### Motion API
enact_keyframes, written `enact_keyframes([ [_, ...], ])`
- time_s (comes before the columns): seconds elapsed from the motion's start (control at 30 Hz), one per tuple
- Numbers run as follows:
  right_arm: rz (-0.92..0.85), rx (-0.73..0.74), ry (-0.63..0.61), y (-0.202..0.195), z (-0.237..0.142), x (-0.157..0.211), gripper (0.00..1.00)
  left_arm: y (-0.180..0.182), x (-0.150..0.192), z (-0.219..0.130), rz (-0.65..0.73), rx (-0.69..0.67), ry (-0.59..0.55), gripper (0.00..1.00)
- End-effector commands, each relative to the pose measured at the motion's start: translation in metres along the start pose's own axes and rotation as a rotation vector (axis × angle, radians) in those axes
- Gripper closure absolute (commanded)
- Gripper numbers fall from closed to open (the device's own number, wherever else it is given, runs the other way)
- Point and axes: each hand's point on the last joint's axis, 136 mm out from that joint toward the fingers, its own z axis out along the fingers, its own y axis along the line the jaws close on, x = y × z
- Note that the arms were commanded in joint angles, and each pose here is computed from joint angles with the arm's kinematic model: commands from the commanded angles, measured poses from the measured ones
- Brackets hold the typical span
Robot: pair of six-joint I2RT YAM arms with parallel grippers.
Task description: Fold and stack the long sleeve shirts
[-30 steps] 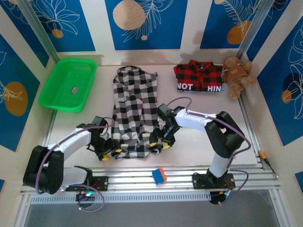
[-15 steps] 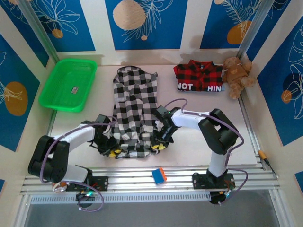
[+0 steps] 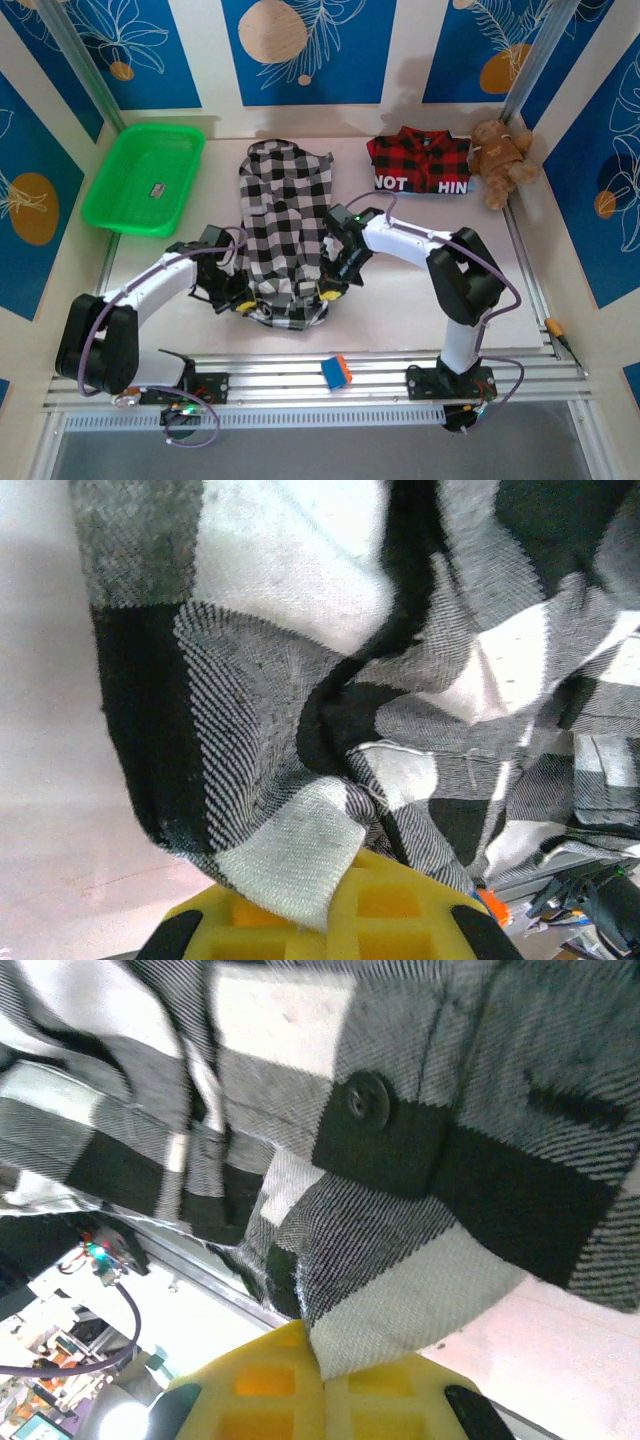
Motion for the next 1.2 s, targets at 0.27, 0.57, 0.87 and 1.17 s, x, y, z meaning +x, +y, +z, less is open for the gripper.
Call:
enact_keyframes([
  [0.27,-0.020,-0.126,-0.109,0.030,-0.067,-0.038,1.00,-0.045,-0.047,-0.046,-0.012,0.136,-0.148,1.00],
  [0.57,-0.038,-0.162,-0.179,0.043,-0.095,-0.079,1.00,-0.050,-0.071,-0.054,-0.042,0.172,-0.207,1.00],
  [0.87,-0.040,-0.166,-0.216,0.044,-0.112,-0.116,1.00,-0.060,-0.113,-0.070,-0.051,0.200,-0.297,1.00],
  [1.17,0.016,-0.178,-0.261,0.029,-0.126,-0.146,1.00,-0.069,-0.151,-0.084,-0.038,0.192,-0.364,1.00],
])
